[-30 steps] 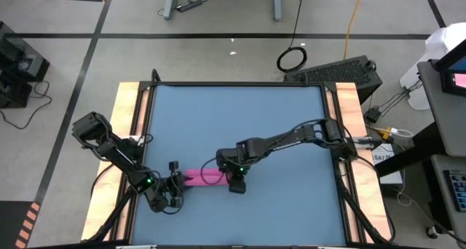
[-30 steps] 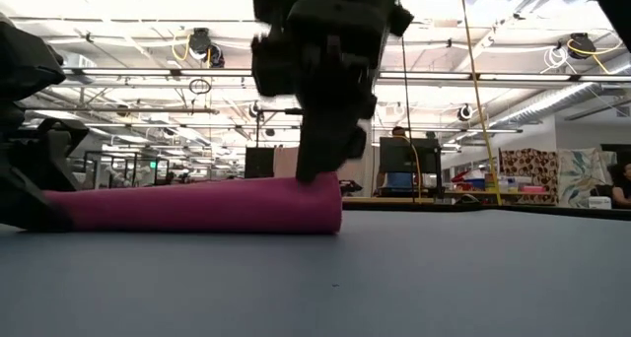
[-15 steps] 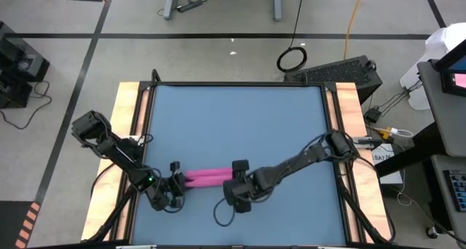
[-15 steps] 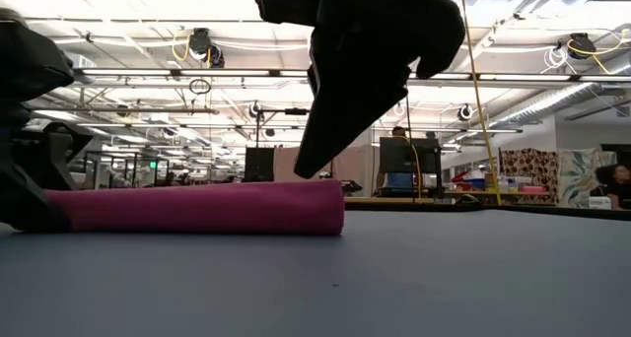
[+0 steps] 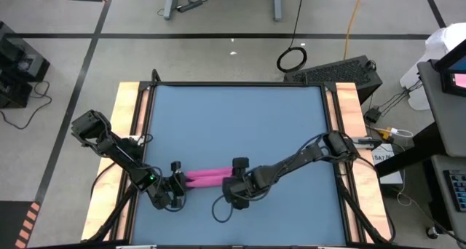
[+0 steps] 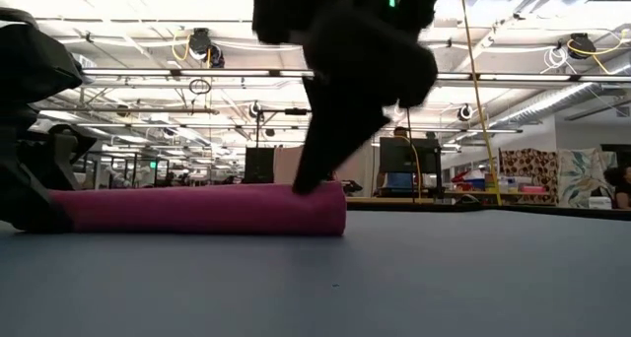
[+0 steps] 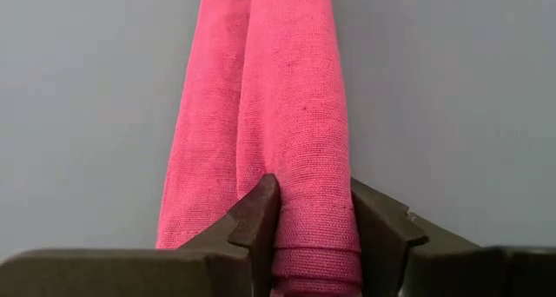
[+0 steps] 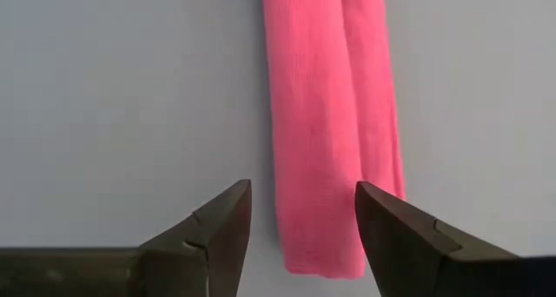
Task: Roll towel
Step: Roll the light red towel
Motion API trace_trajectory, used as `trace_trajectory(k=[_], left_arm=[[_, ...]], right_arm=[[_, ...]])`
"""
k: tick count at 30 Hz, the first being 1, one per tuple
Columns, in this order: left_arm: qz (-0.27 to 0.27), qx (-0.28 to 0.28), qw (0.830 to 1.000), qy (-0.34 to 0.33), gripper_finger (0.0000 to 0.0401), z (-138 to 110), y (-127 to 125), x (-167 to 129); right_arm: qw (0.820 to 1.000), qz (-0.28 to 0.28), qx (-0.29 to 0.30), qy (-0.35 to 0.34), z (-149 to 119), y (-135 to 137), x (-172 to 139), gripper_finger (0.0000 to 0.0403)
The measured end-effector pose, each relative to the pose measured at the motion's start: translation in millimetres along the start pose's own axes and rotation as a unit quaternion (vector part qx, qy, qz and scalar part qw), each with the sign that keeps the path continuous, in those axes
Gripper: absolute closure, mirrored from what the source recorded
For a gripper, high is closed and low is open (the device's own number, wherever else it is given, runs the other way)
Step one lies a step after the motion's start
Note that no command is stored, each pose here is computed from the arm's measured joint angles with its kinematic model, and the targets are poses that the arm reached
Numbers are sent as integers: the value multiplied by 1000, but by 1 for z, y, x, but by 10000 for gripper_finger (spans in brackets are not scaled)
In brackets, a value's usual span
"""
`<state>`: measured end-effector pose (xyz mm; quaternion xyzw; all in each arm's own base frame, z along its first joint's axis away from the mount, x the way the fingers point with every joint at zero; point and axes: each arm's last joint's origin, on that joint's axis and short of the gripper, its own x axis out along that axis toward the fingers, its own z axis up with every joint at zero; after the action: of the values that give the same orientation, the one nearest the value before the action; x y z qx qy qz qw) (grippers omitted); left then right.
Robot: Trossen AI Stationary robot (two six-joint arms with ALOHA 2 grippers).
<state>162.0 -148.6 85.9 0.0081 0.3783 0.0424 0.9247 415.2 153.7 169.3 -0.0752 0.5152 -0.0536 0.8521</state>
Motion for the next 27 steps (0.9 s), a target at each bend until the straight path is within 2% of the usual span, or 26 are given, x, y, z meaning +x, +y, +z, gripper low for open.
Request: trace_trajectory(k=[6, 14, 21, 27], left_arm=[[1, 2, 1000, 2, 279, -1, 0, 0], [2, 1, 1000, 2, 279, -1, 0, 0], [-4, -7, 1000, -6, 276, 2, 0, -3], [-26, 0, 1000, -16, 246, 9, 1, -16]], right_arm=[[999, -1, -8, 35, -8, -1, 22, 207], [999, 13, 13, 47, -7, -10, 30, 215], [992, 84, 55, 73, -3, -30, 36, 301], [983, 148, 67, 86, 1, -48, 41, 371]])
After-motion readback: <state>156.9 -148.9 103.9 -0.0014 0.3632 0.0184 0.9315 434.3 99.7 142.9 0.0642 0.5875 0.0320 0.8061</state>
